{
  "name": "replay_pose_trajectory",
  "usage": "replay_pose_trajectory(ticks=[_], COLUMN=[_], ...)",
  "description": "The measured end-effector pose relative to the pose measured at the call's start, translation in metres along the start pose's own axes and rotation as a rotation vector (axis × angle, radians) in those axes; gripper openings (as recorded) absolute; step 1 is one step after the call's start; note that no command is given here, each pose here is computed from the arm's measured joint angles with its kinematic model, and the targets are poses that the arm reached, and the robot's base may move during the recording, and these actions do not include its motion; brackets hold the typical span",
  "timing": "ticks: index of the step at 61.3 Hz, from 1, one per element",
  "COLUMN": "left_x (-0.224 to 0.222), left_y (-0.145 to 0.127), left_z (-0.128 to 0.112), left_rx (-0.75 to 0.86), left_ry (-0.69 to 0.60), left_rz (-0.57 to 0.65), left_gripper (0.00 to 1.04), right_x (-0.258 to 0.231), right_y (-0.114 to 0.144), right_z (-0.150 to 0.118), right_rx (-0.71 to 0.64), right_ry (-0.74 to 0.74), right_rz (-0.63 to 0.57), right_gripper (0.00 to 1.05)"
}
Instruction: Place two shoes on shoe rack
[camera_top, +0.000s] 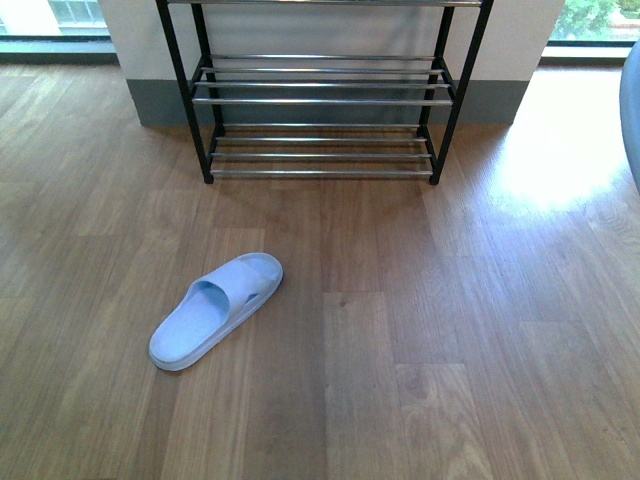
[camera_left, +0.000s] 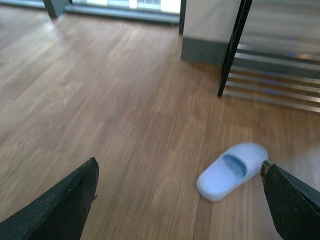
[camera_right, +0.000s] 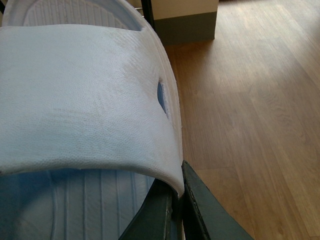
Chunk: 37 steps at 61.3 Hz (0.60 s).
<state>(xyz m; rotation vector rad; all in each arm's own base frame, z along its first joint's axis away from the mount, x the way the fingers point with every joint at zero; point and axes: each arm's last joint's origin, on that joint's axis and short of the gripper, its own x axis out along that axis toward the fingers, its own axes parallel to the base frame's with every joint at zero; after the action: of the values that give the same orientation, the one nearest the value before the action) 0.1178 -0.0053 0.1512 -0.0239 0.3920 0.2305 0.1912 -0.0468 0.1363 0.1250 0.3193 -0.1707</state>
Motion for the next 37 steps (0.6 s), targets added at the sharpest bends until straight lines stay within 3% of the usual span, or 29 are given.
replay_pose_trajectory(ticks=[21,37], left_x=[0.082,0.160], left_y=[-0.029,-0.071], left_z=[0.005,-0.035], left_rx=[0.173,0.168], left_ry=[0.120,0.423], left_rz=[-0.110,-0.259], left_gripper=[0.95,0.95], right_x=[0.000,0.000], right_y=[0.000,0.000], right_z=[0.000,0.000], right_rx=[0.000,0.000], right_ry=[0.000,0.000], right_rz=[0.001,0.000], right_gripper=[0.02,0.02])
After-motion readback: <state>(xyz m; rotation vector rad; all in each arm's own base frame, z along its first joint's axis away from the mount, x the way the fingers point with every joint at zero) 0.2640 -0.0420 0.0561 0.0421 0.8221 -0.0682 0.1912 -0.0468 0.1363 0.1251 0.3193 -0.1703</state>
